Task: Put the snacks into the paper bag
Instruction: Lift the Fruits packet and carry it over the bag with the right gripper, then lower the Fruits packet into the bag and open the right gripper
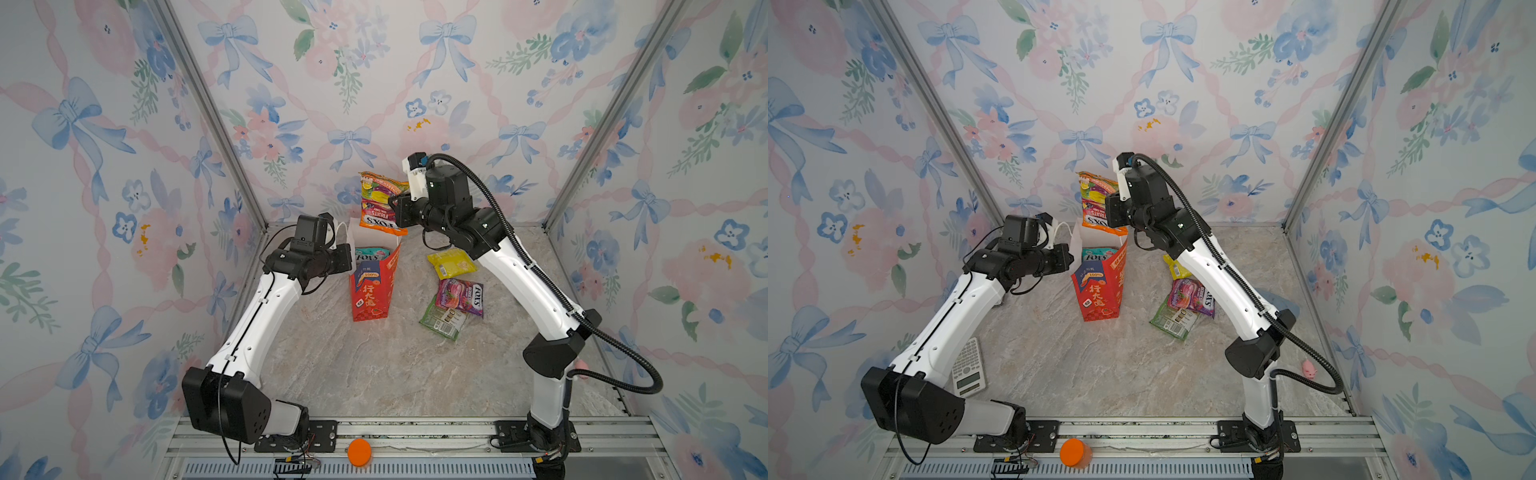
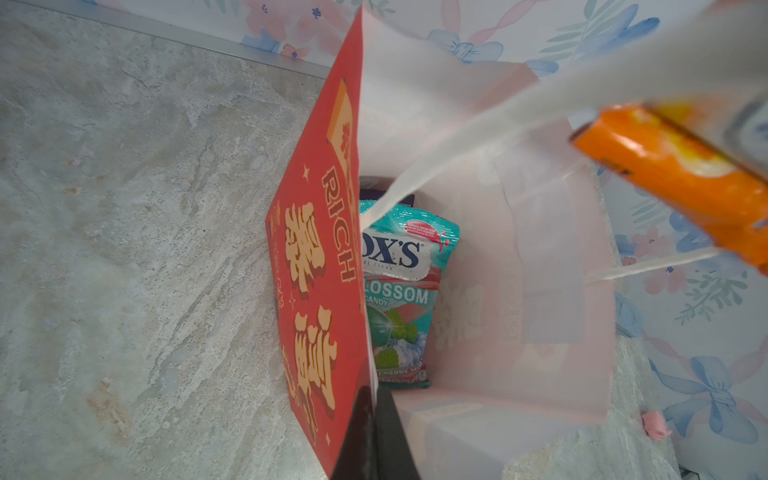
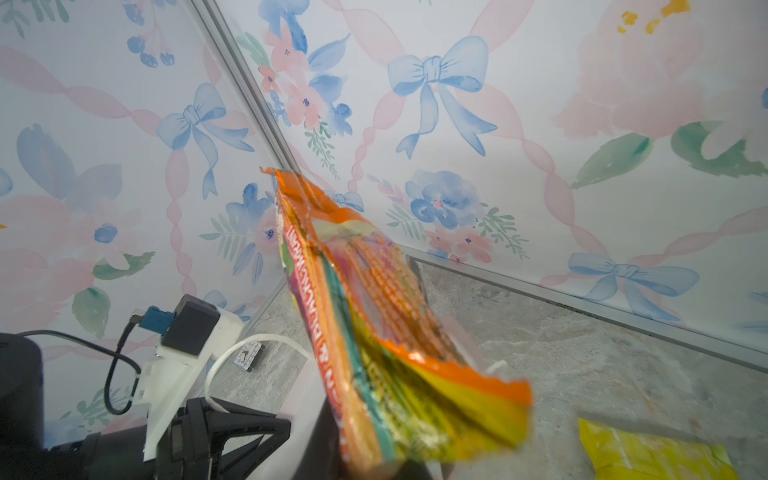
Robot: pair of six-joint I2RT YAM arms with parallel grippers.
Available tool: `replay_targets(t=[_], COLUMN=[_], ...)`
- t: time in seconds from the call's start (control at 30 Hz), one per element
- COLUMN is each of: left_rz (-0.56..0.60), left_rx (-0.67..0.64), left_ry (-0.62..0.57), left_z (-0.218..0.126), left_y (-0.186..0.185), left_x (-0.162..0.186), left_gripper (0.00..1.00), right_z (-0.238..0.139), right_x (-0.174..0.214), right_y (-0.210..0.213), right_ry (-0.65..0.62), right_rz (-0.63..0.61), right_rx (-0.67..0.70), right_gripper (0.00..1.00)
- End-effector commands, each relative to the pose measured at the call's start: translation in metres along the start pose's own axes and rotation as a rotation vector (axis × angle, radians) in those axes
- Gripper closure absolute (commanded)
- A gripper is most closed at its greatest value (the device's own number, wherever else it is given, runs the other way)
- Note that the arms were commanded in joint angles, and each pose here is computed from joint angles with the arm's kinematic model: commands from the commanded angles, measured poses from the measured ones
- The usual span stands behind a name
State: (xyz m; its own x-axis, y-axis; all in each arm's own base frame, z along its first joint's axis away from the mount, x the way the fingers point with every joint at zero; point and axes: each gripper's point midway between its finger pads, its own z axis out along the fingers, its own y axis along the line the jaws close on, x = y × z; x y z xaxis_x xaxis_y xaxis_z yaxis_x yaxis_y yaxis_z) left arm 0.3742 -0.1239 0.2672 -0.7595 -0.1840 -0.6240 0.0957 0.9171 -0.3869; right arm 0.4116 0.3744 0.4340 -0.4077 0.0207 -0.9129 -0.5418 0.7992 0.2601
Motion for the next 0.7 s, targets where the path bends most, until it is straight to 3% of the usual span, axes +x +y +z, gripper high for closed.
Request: replay_targets(t=[0.0,0.33,0.67], left_rz=[-0.017,-0.016,-0.014], left_rx=[-0.004,-0.011,-0.013], left_ry=[0.056,0.054,0.052], left_z=[0.004,0.004,0.003], left_y=[0.003,0.005,0.005], left_x=[0.013,0.012,0.013], left_gripper=[1.00,1.00,1.00], right_z=[0.003,0.031,0.034], right_x=[-0.002,0.034,0.065], right_y=[0.016,0.019,0.025], right_ry=[0.006,0.126,0.221], right_rz=[-0.028,-0.029,0.020], right_rx=[-0.044,-0.093,-0.166], right_gripper=[1.00,1.00,1.00])
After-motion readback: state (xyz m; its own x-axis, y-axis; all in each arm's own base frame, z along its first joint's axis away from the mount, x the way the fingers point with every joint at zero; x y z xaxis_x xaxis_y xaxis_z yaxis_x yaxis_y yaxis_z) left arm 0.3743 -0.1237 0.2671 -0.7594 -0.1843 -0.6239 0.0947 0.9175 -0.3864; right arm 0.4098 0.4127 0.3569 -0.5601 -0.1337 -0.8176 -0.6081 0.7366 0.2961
